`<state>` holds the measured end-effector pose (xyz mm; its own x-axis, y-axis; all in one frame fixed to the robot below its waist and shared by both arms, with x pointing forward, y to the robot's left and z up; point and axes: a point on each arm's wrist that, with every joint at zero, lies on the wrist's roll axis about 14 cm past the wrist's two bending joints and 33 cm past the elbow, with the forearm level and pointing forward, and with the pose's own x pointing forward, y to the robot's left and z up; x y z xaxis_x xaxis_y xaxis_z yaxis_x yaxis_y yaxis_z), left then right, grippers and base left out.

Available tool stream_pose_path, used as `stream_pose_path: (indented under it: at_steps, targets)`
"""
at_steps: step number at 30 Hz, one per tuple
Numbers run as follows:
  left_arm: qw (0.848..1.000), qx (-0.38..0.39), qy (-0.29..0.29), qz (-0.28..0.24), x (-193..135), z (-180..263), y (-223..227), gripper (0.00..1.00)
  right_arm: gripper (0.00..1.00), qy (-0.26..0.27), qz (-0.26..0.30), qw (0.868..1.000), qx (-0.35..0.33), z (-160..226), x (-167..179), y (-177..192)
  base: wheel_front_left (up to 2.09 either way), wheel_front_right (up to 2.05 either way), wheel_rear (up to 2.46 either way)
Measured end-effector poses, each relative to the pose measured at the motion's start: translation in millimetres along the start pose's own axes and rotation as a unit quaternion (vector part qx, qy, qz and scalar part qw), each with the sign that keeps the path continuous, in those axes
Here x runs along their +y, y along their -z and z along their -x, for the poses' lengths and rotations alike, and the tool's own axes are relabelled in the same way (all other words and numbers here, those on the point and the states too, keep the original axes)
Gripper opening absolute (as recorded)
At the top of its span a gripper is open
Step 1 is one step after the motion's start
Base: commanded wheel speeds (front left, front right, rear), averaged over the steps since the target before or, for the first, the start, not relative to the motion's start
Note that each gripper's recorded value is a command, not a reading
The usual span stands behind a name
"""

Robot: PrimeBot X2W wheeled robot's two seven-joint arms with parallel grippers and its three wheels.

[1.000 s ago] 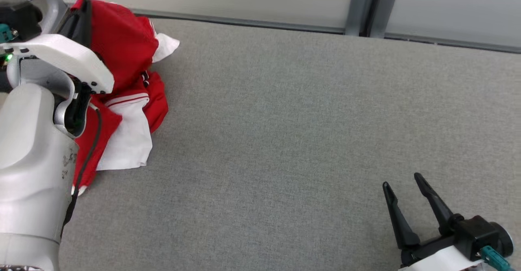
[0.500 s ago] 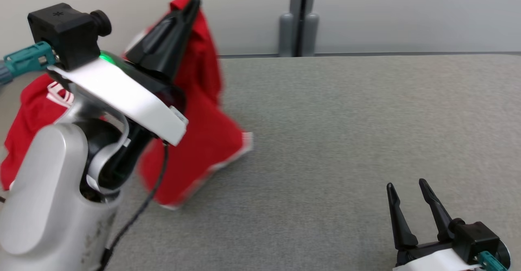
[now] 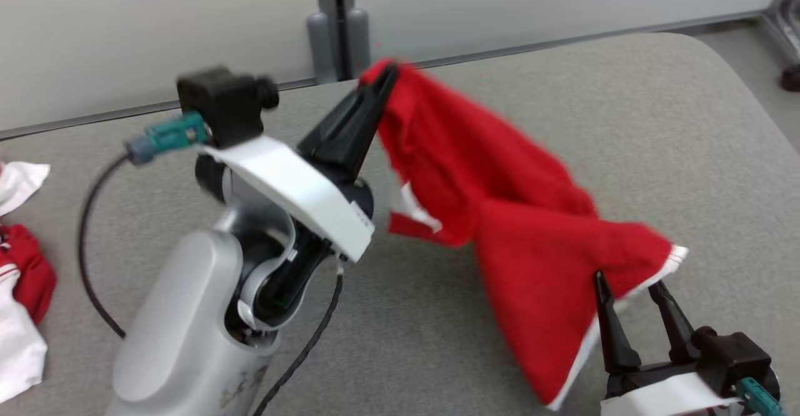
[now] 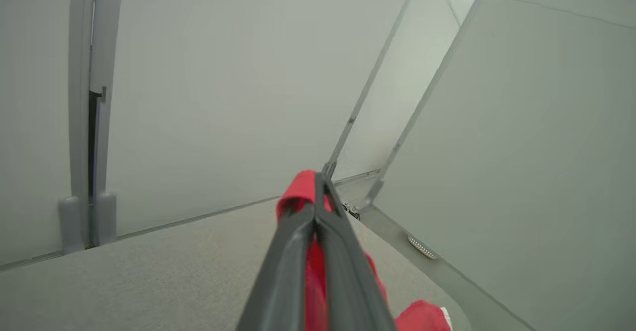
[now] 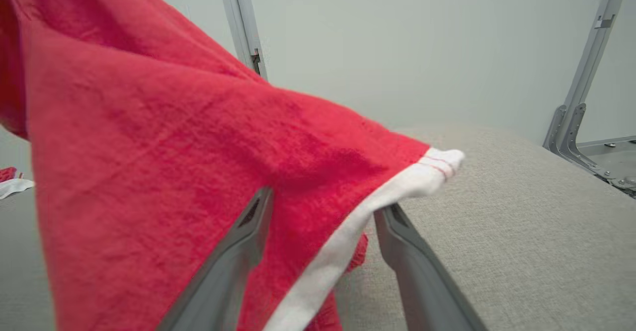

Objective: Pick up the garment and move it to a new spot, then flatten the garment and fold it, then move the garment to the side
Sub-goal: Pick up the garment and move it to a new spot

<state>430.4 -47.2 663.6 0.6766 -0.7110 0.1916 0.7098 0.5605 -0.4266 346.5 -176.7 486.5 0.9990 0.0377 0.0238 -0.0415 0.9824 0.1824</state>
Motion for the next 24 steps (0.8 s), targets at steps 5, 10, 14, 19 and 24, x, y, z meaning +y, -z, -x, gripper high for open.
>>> stream_pose_path:
  at_steps: [5, 10, 14, 19, 24]
  targets:
    - [0.989, 0.1, -0.103, 0.046, 67, 16, 97, 0.0, 1.0, 0.027, -0.008, 1.0, 0.001, 6, -15, 0, 0.0, 0.0, 0.0]
    - [0.978, 0.111, -0.167, 0.051, 109, 44, 134, 0.0, 1.0, 0.03, -0.01, 0.999, 0.004, 6, -17, 2, 0.0, 0.0, 0.0]
    - [0.975, 0.087, -0.201, 0.024, 131, 63, 137, 0.95, 1.0, 0.017, -0.002, 1.0, 0.006, 2, -10, 4, 0.0, 0.0, 0.0]
    - [0.976, 0.031, -0.214, -0.032, 132, 87, 124, 1.0, 1.0, -0.002, 0.014, 1.0, -0.01, 1, 0, -7, 0.0, 0.0, 0.0]
    - [0.963, 0.011, -0.261, -0.068, 127, 137, 121, 1.0, 1.0, -0.011, 0.036, 0.999, -0.03, 10, -2, -21, 0.0, 0.0, 0.0]
